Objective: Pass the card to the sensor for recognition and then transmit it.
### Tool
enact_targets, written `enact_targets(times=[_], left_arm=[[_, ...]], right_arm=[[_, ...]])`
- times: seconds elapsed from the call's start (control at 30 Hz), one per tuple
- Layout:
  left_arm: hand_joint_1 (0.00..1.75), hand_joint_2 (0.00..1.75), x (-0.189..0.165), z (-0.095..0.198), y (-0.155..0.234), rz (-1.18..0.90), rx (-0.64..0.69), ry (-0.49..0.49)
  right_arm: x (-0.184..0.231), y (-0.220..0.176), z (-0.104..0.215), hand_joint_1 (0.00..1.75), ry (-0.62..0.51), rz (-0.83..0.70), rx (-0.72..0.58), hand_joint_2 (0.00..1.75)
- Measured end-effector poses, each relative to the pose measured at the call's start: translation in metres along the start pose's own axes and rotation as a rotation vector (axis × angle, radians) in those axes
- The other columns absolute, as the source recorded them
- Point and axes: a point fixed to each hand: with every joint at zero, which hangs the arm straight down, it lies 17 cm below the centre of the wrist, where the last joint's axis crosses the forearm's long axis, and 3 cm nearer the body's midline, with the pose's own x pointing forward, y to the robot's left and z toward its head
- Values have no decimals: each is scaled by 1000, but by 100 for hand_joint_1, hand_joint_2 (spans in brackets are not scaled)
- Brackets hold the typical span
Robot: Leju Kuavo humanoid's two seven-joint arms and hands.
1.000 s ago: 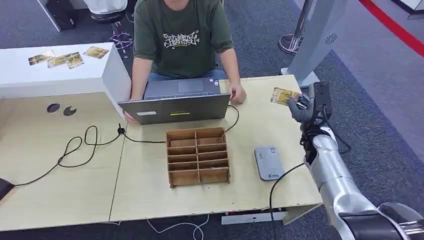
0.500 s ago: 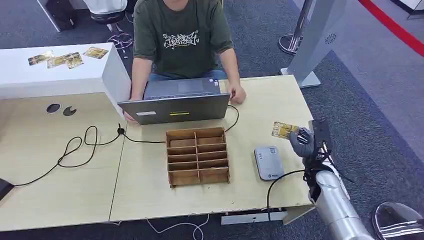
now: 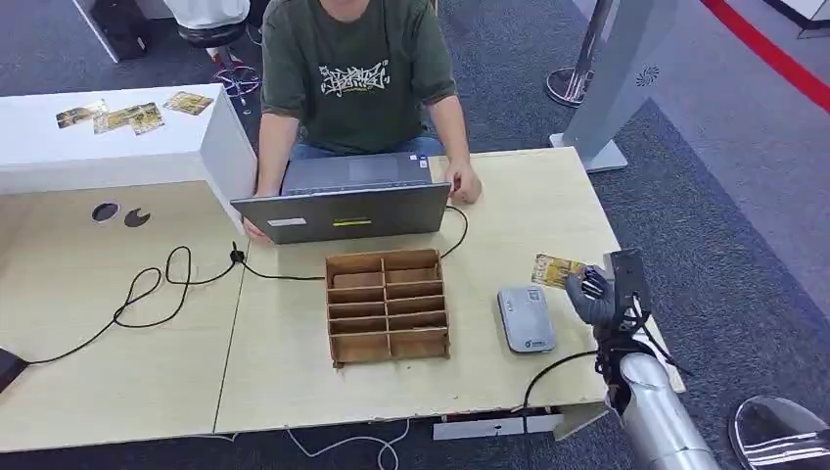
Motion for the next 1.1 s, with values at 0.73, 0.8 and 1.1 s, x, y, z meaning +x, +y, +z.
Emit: enact_targets(times=[0.73,0.8,1.1], left_arm=[[0,0,-10,-1,-8,54,5,-5],[0,0,-10,-1,-8,52,5,-4],[0,0,-12,-1,-9,25,-4,3]], right_arm=[[-3,32,76,175,-37,114,45,175],[-4,37,78,175,-34,114,56,175],[-2,48,68,175,-35,116,91,175]])
